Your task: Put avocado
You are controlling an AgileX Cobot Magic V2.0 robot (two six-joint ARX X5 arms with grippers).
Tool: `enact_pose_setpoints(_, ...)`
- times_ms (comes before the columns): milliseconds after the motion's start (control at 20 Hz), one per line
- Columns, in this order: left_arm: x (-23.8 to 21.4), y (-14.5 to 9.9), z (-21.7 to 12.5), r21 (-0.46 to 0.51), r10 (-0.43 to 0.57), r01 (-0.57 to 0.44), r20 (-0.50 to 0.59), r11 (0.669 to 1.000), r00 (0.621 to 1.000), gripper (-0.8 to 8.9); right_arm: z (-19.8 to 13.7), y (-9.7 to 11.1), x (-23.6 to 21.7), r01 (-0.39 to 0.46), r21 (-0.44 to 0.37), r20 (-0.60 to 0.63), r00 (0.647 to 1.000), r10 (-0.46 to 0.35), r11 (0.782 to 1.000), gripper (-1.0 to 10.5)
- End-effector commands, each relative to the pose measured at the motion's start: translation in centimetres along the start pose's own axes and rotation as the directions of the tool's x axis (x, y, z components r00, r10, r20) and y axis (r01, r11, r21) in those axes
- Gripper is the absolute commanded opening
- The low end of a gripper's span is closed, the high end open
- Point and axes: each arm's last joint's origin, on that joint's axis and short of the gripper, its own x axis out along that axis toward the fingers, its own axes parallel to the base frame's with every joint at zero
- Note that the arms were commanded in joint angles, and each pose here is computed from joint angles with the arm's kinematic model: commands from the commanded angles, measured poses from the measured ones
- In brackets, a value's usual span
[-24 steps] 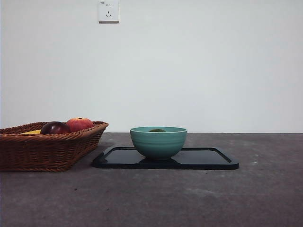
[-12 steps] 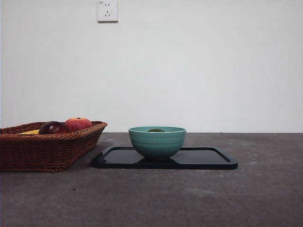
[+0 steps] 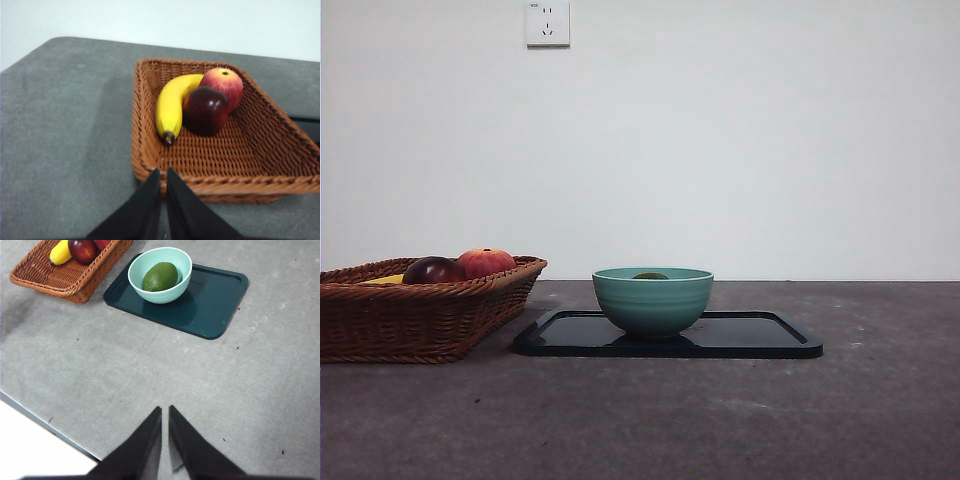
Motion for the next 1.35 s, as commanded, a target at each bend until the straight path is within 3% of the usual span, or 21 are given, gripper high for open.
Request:
enact_pose_setpoints(50,0.08,0.17,-0.71,0.0,0.008,-0.008,-0.015,1.0,1.0,0.19,0.15,0.11,-0.1,-0.013,0.005,0.01,1.0,0.013,1.0,0.2)
enact_pose_setpoints(400,-0.33,0.23,-0.76,0.075,0.003,-0.003,-0.001,0.997,1.0,0.19,0.15,0.11,-0.09,-0.013,0.005,0.01,1.0,0.013,1.0,0.2)
enact_pose_setpoints(600,-0.33,0.07,-0.73,0.084,-0.053,0.053,-0.002,0.995,0.999,0.19,0.15,0.11,-0.09,-0.013,0.005,0.01,1.0,0.013,1.0,0.2)
enact_pose_setpoints(1350,-0.33,0.05,-0.69,0.102,-0.054,0.054,0.002,0.993,0.999,0.19,0.15,0.11,-0.09,-0.013,0.005,0.01,1.0,0.013,1.0,0.2)
